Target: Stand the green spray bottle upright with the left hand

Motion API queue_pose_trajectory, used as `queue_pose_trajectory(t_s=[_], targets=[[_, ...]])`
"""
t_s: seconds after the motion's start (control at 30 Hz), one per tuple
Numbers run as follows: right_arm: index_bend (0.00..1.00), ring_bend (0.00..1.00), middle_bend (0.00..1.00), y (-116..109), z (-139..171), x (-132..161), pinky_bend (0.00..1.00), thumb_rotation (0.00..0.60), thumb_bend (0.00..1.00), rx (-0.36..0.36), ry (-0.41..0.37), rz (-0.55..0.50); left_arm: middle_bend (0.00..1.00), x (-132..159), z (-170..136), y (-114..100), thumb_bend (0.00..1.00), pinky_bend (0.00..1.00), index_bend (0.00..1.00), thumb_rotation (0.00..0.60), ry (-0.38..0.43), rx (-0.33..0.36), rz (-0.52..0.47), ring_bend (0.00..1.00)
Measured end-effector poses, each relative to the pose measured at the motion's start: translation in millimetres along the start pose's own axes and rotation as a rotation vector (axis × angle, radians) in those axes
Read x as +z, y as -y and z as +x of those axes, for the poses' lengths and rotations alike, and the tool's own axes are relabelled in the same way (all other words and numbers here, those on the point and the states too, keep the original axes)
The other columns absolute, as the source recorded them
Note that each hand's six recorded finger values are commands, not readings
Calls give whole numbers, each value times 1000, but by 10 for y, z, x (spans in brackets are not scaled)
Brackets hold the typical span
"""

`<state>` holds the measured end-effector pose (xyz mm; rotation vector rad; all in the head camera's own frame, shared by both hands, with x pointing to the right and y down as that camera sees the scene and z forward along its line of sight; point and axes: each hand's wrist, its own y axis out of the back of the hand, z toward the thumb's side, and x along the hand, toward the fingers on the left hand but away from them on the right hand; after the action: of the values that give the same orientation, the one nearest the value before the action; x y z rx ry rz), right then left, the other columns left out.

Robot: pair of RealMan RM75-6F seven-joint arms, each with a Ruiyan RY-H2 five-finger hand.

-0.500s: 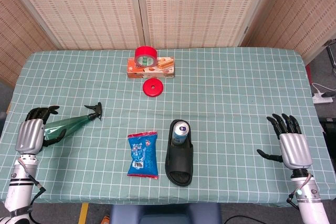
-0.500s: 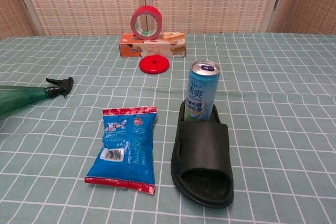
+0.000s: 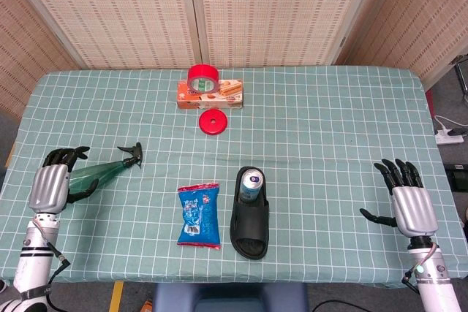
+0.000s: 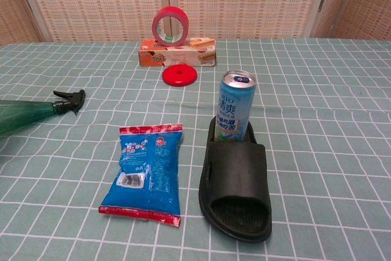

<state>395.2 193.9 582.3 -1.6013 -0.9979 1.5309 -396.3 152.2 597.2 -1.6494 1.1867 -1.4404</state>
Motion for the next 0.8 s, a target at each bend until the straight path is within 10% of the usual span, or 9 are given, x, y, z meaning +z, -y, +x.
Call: queue_pose_trajectory(t_s=[0.8], targets=[[157,0,108,-14,-14,-45,0,600,0,38,-17,-72,304,1125,646,618,253,167,175,600,-154,-322,255,190]])
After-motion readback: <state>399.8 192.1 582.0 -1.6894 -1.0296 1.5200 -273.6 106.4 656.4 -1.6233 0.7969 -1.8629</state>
